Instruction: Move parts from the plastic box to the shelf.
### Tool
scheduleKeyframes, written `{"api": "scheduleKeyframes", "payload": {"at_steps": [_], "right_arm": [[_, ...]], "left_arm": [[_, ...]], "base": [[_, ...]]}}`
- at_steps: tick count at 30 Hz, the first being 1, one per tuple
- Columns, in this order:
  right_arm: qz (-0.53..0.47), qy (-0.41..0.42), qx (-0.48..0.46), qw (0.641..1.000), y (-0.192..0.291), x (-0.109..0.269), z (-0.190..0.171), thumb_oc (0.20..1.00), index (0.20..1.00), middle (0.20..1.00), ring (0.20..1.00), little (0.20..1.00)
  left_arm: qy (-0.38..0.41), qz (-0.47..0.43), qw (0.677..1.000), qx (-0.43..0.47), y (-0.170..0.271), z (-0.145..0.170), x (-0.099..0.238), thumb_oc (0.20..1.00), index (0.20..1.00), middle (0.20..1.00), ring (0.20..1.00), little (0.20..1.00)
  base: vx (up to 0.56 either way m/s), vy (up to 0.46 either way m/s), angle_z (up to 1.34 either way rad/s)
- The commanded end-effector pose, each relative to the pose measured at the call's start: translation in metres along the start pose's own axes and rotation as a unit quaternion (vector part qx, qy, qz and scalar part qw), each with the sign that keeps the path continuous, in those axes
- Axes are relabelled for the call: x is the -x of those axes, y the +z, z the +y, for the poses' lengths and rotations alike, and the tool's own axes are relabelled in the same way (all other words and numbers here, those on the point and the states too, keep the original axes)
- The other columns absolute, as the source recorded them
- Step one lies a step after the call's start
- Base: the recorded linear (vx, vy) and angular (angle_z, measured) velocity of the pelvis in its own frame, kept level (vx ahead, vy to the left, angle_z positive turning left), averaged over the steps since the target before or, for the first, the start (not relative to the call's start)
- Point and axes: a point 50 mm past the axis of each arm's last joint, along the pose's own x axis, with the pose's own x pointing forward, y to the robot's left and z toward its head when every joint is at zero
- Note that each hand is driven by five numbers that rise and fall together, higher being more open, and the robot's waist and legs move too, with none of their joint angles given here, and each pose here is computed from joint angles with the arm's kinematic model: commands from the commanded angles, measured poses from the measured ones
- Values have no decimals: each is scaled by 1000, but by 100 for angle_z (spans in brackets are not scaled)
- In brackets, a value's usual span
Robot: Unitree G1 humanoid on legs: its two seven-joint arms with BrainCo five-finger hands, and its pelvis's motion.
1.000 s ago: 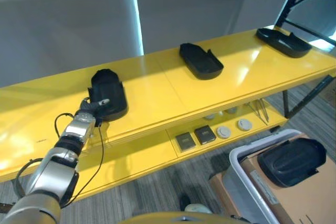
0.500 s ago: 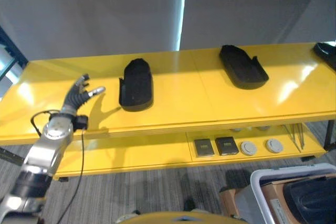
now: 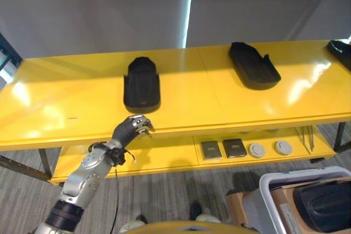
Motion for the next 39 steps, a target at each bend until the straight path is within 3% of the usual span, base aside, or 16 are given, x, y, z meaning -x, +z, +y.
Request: {"api": "scheduleKeyframes", "payload": {"at_steps": [1,11,29,39], "right_arm": [[19,-16,15,1000,-10,0,-6,1000,1000,1000,1000,1000],[13,-5,36,999,-5,0,0,1000,1000,1000,1000,1000],[8,9,85,996,1,-1,1,1000,1000,1000,1000,1000],[9,12,93,996,0,-1,1,1000,1000,1000,1000,1000]], "left_arm": [[29,-106,994,-24,37,4,-13,200,200,200,200,200],[103,-109,987,-55,31,12,-38,200,200,200,200,200],[231,-33,969,-80,-4,40,-63,200,200,200,200,200],[225,-45,970,-79,4,37,-72,200,200,200,200,200]], "base": [[0,0,0],[13,-12,-6],[11,-2,-4],[0,0,0]]}}
